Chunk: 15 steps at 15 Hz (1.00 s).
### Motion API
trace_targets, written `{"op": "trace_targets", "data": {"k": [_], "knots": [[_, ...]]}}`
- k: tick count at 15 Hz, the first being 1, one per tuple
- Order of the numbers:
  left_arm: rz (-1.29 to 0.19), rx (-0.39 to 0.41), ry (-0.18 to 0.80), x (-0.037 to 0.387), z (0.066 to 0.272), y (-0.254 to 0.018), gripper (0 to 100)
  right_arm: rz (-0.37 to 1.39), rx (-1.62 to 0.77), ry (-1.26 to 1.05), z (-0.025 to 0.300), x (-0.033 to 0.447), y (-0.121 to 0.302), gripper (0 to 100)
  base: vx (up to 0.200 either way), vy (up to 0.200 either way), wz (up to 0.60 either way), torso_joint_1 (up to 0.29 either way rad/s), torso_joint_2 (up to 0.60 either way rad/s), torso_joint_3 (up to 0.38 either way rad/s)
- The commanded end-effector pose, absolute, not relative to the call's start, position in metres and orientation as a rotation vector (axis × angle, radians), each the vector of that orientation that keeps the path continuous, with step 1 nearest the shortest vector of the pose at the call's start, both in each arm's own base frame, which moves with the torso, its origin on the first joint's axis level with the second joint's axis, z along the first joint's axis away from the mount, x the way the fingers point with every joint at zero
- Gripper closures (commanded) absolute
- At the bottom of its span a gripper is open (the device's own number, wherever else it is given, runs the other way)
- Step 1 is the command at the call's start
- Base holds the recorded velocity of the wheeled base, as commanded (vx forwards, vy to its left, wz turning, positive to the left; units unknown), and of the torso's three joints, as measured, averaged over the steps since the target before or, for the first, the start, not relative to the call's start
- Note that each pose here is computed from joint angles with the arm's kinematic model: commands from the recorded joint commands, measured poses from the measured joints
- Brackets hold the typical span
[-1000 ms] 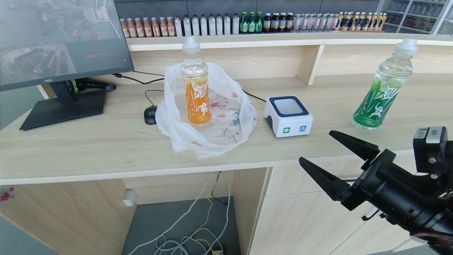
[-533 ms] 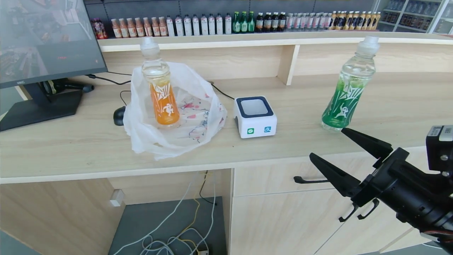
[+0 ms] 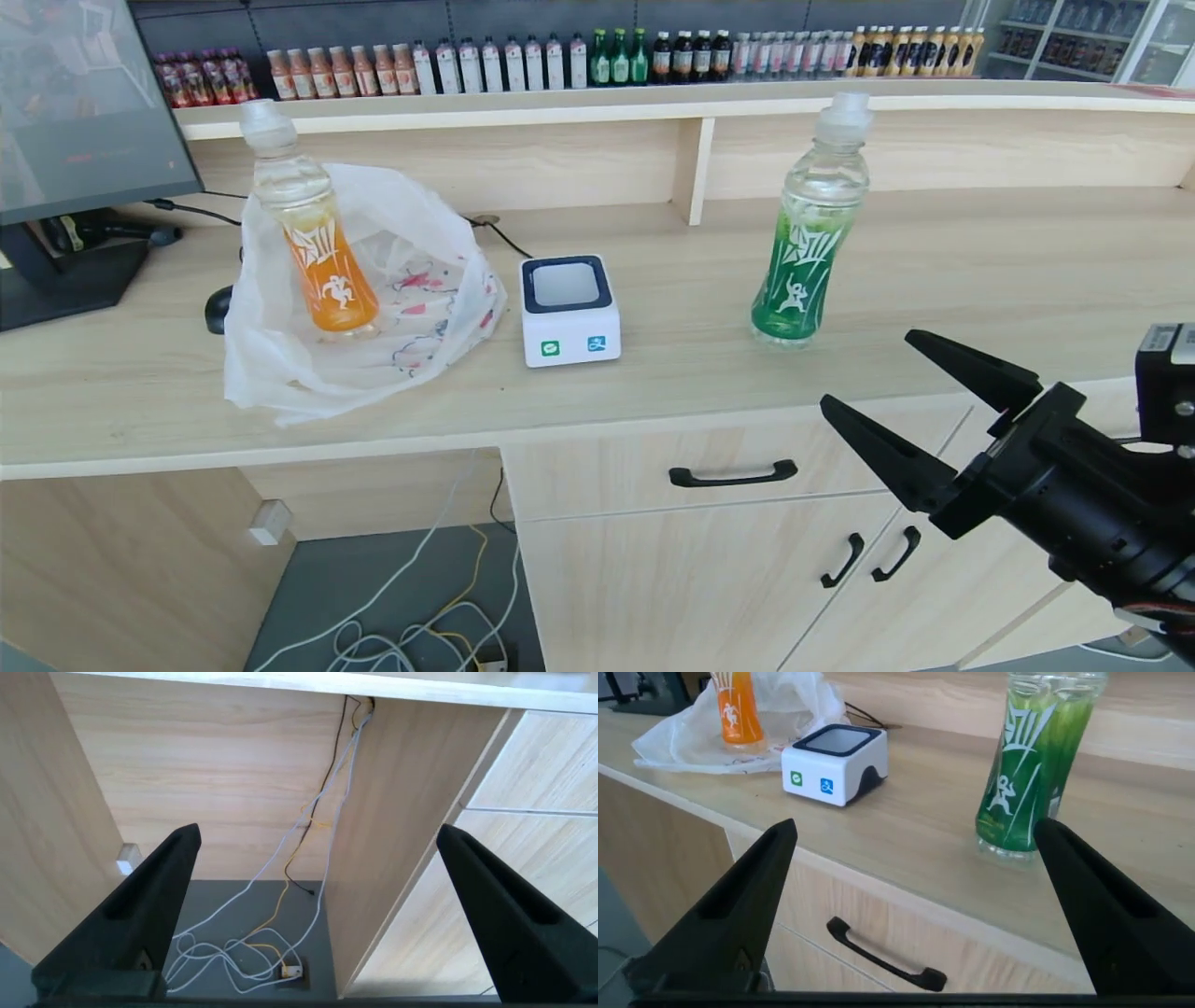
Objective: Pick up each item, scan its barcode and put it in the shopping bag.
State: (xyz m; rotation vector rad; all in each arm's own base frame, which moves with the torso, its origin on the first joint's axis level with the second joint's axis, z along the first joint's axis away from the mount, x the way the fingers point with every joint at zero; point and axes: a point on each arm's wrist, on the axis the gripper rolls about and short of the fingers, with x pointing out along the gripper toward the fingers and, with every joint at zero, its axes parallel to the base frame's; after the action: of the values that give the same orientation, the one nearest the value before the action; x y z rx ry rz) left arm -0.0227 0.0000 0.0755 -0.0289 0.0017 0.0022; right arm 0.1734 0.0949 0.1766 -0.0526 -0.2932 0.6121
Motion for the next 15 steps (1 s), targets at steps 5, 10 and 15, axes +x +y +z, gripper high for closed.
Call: {"op": "trace_targets", "data": {"k": [5,10,15], "knots": [[0.003,-0.023,0.003,-0.023,0.076,0.0,0,0.593,-0.064,-0.295,0.176,0.172,0.09,0,0.0,-0.08,0.0,0.001,0.0,0.0],[0.003,-0.009,0.003,-0.023,0.076,0.0,0,0.595,-0.062,-0.268,0.172,0.184,0.096,0,0.0,0.0,0.0,0.0,0.0,0.0],[0.003,-0.009,0.003,-0.023,0.076,0.0,0,0.526,-0.061,-0.299,0.197,0.233,0.117,0,0.0,0.0,0.0,0.0,0.0,0.0]]}}
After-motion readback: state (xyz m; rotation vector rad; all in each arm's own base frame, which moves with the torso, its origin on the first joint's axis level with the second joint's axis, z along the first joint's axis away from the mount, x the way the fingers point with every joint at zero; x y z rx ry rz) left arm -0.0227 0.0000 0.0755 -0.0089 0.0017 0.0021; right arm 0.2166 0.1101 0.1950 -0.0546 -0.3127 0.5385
